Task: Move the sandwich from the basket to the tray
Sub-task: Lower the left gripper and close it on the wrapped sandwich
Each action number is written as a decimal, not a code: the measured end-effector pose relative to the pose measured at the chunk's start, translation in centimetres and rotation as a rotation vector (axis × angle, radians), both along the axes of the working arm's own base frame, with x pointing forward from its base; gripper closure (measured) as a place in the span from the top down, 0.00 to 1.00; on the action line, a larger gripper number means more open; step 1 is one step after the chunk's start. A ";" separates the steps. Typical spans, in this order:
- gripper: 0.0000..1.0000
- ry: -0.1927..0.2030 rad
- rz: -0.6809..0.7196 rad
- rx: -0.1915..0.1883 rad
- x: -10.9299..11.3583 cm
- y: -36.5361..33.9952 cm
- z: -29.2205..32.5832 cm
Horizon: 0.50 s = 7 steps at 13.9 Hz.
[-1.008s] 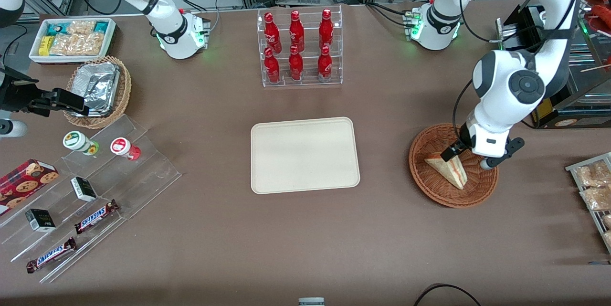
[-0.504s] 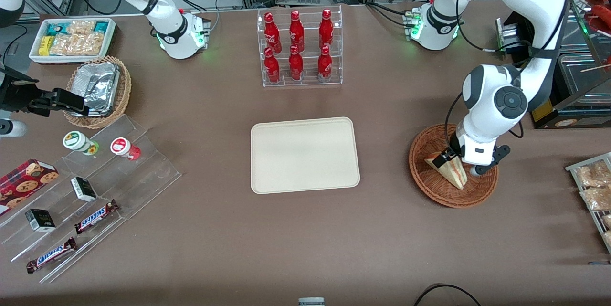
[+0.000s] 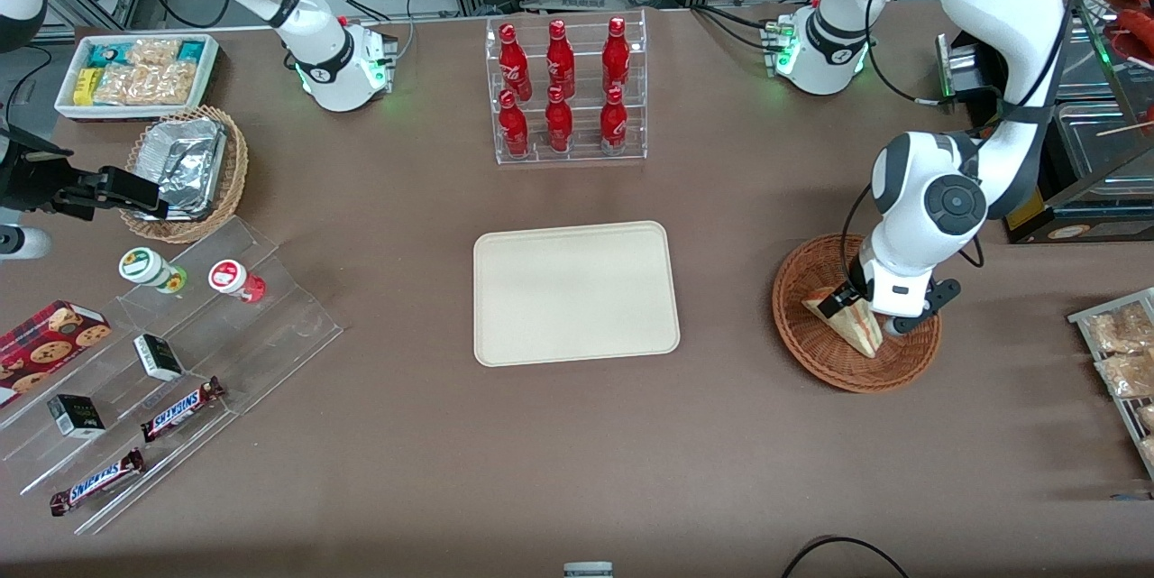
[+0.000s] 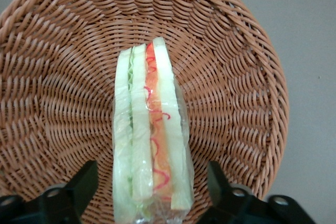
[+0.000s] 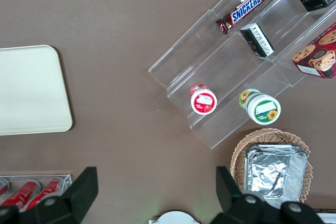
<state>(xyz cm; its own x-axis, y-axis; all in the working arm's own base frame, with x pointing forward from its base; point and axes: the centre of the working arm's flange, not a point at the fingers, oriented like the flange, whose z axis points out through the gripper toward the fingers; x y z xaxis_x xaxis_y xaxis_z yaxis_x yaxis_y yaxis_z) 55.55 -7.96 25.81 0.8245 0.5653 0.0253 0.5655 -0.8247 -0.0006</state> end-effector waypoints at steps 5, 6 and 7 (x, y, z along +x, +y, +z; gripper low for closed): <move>0.35 -0.024 0.010 0.001 0.8 -0.1 0.4; 0.31 -0.034 0.004 0.004 1.1 -0.2 0.8; 0.29 -0.045 -0.006 0.010 1.4 -0.3 1.3</move>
<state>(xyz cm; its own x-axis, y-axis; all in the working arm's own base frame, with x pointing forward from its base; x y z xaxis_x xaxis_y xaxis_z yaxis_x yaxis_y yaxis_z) 56.99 -8.31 27.12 0.8257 0.5600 0.0682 0.5603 -0.8282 0.0164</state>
